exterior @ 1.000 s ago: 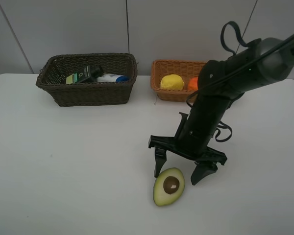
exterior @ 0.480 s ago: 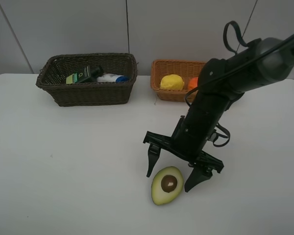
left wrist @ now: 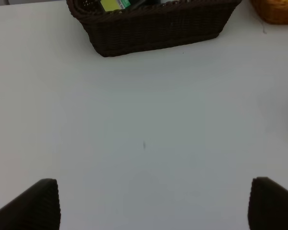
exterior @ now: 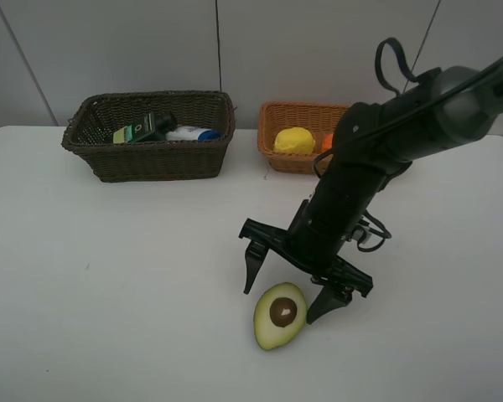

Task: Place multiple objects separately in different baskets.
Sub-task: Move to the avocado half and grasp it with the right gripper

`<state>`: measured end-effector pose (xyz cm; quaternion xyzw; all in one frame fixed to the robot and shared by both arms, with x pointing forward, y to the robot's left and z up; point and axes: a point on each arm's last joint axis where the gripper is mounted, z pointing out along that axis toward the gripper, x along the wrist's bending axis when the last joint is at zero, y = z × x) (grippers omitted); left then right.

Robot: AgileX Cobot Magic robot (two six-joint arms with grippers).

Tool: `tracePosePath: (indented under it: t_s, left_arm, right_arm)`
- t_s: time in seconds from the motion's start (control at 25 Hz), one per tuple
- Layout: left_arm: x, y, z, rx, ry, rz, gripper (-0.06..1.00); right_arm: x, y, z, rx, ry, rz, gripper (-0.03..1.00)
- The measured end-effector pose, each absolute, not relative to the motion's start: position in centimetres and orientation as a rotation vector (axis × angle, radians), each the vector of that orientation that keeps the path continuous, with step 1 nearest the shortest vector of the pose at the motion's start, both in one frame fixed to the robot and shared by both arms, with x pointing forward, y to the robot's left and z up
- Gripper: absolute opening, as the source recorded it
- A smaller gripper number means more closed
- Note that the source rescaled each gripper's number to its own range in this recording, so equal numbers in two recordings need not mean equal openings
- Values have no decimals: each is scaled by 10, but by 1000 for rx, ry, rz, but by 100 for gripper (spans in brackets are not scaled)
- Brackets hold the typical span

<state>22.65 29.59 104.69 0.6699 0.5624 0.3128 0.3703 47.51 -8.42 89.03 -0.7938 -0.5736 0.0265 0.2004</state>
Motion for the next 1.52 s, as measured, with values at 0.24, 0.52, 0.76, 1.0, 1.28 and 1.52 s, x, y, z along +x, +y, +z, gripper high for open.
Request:
tracePosePath:
  t_s: [0.24,0.52,0.76,1.0,1.28,1.52]
  left_arm:
    - [227,296,1047,1718,1443,803,100]
    - [227,296,1047,1718,1443,803,100]
    - [227,296,1047,1718,1443,803,100]
    - [227,296,1047,1718,1443,803,100]
    - [227,296,1047,1718,1443,803,100]
    - [227,296,1047,1718,1443,803,100]
  right_arm:
    - [476,-86,890,-2244,-1598,82,87]
    - [475,-86,889,-2262,-1597,97,87]
    - [470,-82,882,-2260,-1597,146,87]
    - [470,-84,876,-2261,-1618,181,87]
    - [470,-84,871,-2267,-1618,187,87]
    - [471,-83,870,-2274,-1617,173,87]
